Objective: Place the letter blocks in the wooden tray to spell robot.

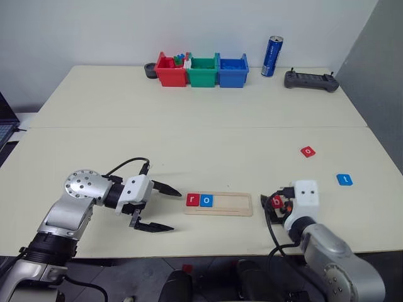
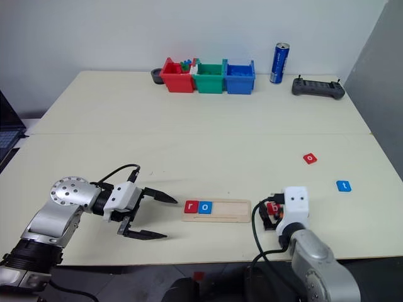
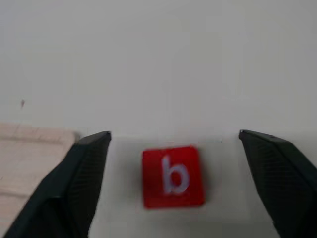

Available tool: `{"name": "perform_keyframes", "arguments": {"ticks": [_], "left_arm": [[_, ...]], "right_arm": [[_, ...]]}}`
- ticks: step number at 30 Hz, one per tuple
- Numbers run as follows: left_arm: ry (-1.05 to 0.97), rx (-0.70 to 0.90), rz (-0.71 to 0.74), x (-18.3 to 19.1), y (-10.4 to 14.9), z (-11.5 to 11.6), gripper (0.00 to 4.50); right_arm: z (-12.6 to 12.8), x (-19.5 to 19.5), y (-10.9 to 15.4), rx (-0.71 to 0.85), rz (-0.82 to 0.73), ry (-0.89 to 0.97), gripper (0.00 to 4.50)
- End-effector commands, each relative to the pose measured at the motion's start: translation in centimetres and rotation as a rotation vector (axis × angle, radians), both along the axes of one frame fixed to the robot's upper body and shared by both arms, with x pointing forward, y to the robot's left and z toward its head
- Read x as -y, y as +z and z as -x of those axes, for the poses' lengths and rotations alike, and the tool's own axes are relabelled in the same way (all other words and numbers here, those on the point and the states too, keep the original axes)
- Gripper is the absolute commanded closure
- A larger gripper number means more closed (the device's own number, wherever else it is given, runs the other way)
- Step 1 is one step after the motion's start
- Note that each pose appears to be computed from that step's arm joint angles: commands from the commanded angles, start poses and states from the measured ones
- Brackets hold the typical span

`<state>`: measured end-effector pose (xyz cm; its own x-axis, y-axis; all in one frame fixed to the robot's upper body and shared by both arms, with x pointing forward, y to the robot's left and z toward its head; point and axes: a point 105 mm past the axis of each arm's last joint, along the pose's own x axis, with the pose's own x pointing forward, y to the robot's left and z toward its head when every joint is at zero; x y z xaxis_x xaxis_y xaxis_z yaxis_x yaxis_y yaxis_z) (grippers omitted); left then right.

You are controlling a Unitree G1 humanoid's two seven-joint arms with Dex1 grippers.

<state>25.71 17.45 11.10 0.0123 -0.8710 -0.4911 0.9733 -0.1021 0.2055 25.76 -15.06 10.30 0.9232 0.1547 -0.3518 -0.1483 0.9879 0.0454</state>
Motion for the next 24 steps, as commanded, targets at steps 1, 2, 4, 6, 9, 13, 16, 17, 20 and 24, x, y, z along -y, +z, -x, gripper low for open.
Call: {"name": "perform_keyframes", "arguments": {"ticks": [1, 2, 4, 6, 9, 13, 16, 17, 20, 24], "left_arm": [[0.025, 0.056, 0.017, 0.0, 1.0, -0.3, 0.00], [0.030, 0.059, 0.019, 0.1, 1.0, -0.3, 0.00], [0.034, 0.062, 0.023, 0.4, 0.9, -0.2, 0.00], [0.035, 0.064, 0.026, 0.7, 0.9, -0.1, 0.00], [0.038, 0.073, 0.030, 1.1, 1.0, -0.1, 0.00], [0.043, 0.076, 0.035, 1.5, 1.1, -0.1, 0.00], [0.043, 0.077, 0.033, 1.7, 1.1, 0.1, 0.00], [0.046, 0.079, 0.034, 1.8, 1.2, 0.0, 0.00], [0.050, 0.083, 0.035, 1.9, 1.5, 0.0, 0.00], [0.048, 0.085, 0.033, 2.0, 1.6, 0.1, 0.00]], "right_arm": [[-0.2, 0.2, 3.2, 0.095, 0.086, 0.204, 0.02], [-0.3, 0.4, 3.5, 0.093, 0.100, 0.260, 0.02], [-0.4, 0.2, 4.3, 0.123, 0.139, 0.416, 0.02], [-0.1, -0.2, 4.4, 0.128, 0.197, 0.568, 0.02], [0.5, -0.4, 3.8, 0.066, 0.227, 0.826, 0.02], [0.3, 0.7, 2.3, -0.012, 0.318, 0.979, 0.02], [-0.6, 1.9, 1.0, -0.049, 0.435, 1.024, 0.02], [-0.9, 2.0, 0.7, -0.056, 0.456, 1.038, 0.02], [-1.3, 1.9, 0.4, -0.067, 0.461, 1.084, 0.02], [-1.9, 2.0, -0.3, -0.098, 0.487, 1.130, 0.02]]}}
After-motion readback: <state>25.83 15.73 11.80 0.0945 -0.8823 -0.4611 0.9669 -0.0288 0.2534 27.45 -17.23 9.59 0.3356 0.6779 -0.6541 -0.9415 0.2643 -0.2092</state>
